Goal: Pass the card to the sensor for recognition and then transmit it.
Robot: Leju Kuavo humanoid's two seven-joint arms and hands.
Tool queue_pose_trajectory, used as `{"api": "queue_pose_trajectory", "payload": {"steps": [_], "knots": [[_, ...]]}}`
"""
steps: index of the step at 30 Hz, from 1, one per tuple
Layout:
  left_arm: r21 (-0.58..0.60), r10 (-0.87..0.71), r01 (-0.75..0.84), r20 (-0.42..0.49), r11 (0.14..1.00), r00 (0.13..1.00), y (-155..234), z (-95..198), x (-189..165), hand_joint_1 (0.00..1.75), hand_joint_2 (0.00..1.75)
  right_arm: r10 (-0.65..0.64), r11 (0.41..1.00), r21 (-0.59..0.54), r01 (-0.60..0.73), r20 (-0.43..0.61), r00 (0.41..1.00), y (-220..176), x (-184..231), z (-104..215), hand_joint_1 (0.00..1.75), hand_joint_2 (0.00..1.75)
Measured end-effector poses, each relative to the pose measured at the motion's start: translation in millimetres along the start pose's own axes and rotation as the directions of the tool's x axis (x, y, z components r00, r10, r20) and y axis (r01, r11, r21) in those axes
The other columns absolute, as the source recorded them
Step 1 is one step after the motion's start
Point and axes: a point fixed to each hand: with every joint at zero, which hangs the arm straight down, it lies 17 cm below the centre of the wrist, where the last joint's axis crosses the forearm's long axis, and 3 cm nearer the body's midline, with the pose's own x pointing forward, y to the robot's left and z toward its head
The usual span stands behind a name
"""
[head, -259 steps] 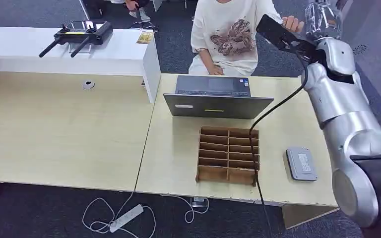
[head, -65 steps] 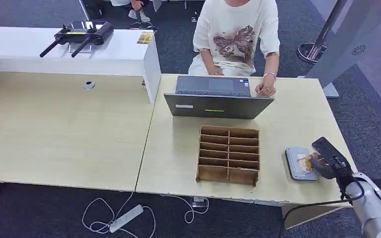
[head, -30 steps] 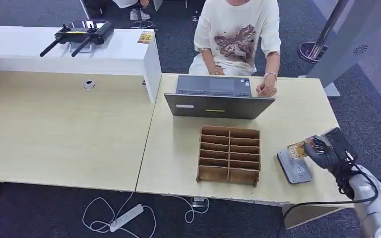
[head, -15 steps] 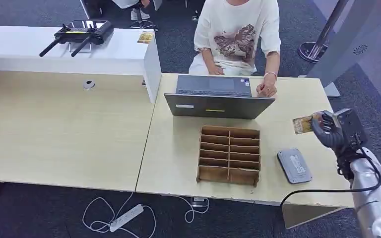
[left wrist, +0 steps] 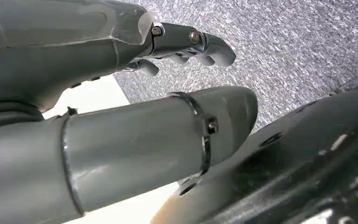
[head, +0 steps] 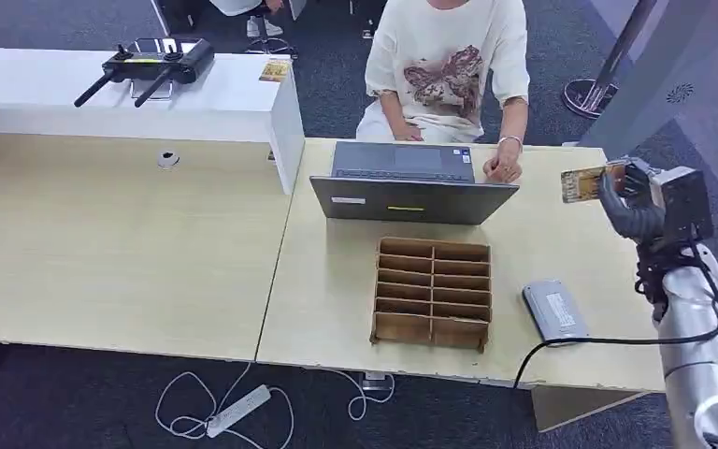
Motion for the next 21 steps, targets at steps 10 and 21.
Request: {"api": "queue_pose_trajectory", "payload": {"steps": [10,21], "knots": [[-0.003,-0.004,0.004,0.004,1.000,1.000,-2.3,0.0,2.7,0.00,0.00,0.008,0.995,-0.095,0.007,0.150,0.989,-8.3,61.2,-29.4,1.75,1.75],[-0.004,-0.020,0.020,0.013,1.000,1.000,-2.5,0.1,4.1,0.00,0.00,0.691,0.716,-0.220,-0.662,0.089,0.717,-1.4,101.9,-74.3,1.75,1.75]]}}
